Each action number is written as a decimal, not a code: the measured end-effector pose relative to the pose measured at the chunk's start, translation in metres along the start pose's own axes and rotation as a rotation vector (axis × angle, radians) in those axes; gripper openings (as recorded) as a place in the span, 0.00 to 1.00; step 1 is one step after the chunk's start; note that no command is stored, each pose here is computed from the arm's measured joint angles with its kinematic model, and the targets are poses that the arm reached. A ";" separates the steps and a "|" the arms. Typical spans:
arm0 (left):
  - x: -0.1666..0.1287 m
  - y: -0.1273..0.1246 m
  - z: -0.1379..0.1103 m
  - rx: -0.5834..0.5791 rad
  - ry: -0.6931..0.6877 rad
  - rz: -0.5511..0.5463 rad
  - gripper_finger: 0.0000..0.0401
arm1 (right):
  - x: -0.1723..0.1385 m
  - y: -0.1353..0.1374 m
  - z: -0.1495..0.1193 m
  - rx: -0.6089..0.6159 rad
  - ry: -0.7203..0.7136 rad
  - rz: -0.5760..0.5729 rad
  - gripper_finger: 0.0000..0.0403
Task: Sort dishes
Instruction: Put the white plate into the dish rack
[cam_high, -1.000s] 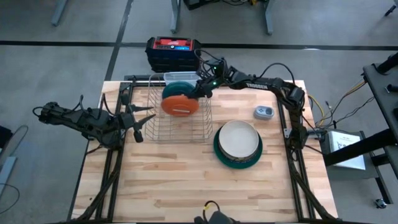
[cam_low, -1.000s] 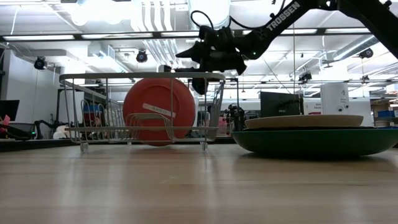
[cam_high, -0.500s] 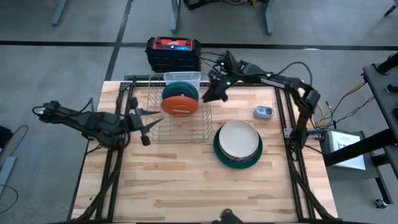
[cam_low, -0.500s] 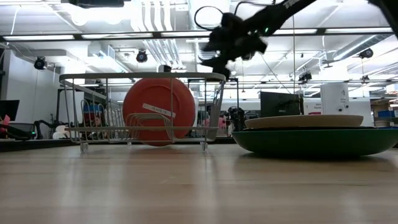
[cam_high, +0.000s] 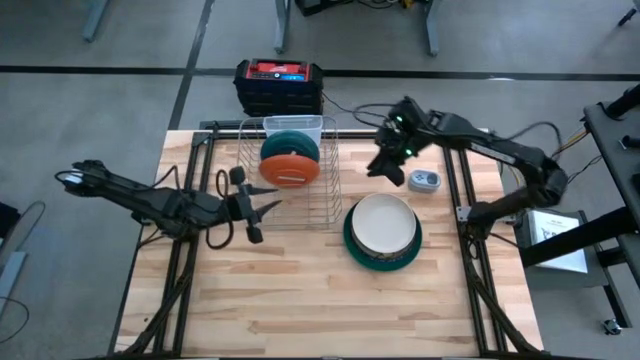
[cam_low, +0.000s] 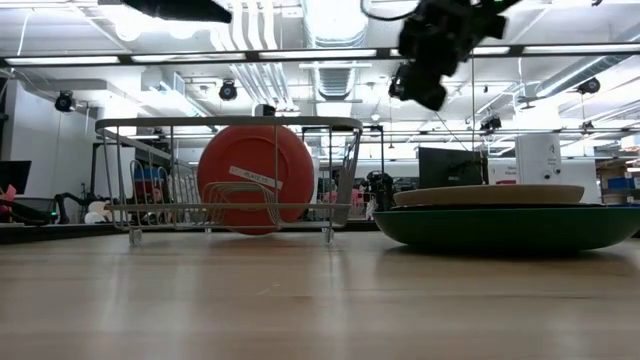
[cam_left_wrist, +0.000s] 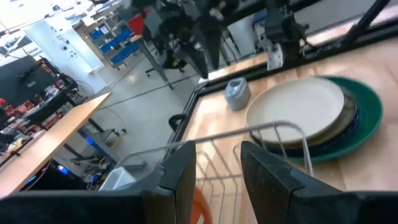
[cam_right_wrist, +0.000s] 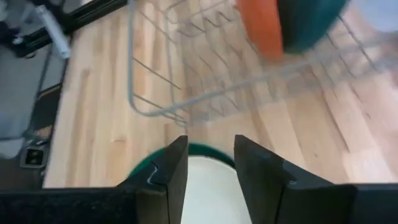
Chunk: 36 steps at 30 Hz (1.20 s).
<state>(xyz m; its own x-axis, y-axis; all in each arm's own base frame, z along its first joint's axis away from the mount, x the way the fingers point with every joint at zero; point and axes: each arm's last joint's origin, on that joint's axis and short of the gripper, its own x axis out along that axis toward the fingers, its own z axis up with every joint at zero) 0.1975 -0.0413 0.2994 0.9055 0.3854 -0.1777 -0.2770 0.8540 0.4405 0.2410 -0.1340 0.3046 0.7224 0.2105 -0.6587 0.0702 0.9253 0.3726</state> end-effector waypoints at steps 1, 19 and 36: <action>0.002 -0.002 0.000 0.000 -0.004 -0.011 0.29 | -0.001 0.002 -0.009 0.016 -0.006 -0.021 0.29; 0.013 -0.009 0.010 0.046 -0.092 0.018 0.29 | 0.039 0.072 -0.120 -0.147 0.035 -0.027 0.27; 0.018 -0.011 0.013 -0.034 -0.121 0.025 0.29 | 0.063 0.146 -0.160 -0.271 0.099 -0.175 0.28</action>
<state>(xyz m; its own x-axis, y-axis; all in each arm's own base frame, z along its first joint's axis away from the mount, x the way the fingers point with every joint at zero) 0.2207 -0.0489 0.3027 0.9296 0.3640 -0.0589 -0.3092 0.8565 0.4134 0.1865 0.0648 0.2132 0.6439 0.0588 -0.7628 -0.0079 0.9975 0.0702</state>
